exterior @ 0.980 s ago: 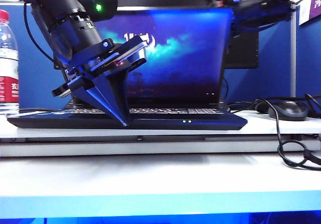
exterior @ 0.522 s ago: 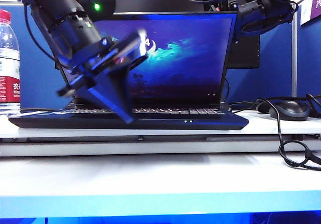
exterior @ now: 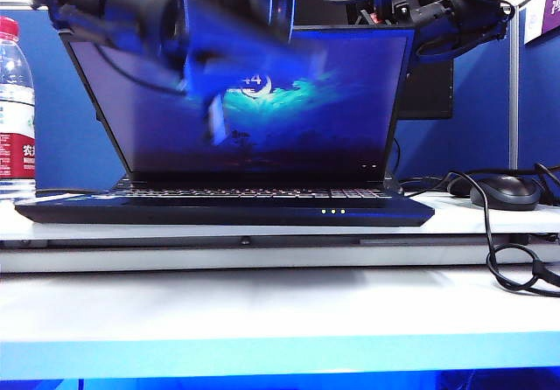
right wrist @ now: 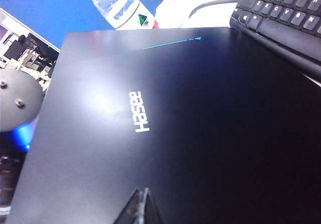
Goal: Close the lid of the black laptop.
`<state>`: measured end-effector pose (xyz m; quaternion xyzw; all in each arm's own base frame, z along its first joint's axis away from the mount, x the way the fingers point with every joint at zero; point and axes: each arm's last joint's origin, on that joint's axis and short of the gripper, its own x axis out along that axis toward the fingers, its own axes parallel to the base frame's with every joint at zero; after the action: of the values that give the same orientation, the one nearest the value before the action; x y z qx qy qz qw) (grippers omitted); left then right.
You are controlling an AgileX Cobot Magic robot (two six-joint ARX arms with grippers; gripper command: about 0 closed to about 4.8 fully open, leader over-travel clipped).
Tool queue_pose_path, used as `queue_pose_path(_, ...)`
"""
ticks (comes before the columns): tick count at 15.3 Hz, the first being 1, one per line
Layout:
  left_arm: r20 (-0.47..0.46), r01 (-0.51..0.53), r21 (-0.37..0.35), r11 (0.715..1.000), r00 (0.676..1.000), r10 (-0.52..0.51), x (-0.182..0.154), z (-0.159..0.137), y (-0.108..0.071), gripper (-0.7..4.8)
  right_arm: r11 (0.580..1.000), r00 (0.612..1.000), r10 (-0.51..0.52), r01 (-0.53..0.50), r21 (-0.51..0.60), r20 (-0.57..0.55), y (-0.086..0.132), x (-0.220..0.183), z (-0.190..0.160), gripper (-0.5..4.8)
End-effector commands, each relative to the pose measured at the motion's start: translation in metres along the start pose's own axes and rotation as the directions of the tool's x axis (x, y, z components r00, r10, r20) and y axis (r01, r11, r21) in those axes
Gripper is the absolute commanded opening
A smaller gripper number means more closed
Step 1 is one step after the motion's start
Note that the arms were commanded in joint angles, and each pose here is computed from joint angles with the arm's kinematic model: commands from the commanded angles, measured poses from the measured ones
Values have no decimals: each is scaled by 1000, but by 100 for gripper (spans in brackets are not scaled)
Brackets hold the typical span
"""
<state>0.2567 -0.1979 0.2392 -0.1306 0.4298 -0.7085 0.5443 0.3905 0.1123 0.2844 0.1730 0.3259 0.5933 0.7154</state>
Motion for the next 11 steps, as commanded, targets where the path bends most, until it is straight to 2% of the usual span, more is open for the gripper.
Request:
queue_pose_path(1,41,209,160,965,975,-218,-6,11,-20,17,1000,1000,12,-11,29,-19,3,2,-2,-2)
queue_pose_path(2,42,274,239,931,956,-292,-10,16,-33,17,1000,1000,12,-11,24,-24,4,3,-3,-2)
queue_pose_path(3,41,292,291,911,948,-316,-14,19,-43,17,1000,1000,2,-1,25,-24,4,3,-3,-2)
queue_pose_path(4,61,222,355,908,964,-260,-21,26,-61,15,999,1000,-1,2,33,-28,4,3,-4,-2)
queue_pose_path(5,79,175,372,912,972,-219,-24,28,-68,14,999,1000,-1,2,38,-30,4,3,-4,-1)
queue_pose_path(6,141,59,434,899,981,-132,-31,34,-86,-3,999,999,-2,4,47,-38,4,3,-6,-2)
queue_pose_path(7,249,-101,478,873,968,-23,-40,40,-106,-4,998,999,-1,3,57,-51,4,4,-8,-2)
queue_pose_path(8,370,-268,478,836,925,85,-47,43,-121,-4,998,998,-4,8,58,-67,5,6,-11,-2)
queue_pose_path(9,561,-542,391,743,781,274,-59,44,-140,-4,997,995,-30,36,67,-92,6,8,-14,-2)
queue_pose_path(10,683,-734,242,635,593,426,-69,42,-150,-4,996,991,-46,54,67,-124,8,11,-18,-1)
queue_pose_path(11,726,-845,86,528,415,548,-76,40,-151,-4,996,989,-44,54,70,-139,8,11,-21,-2)
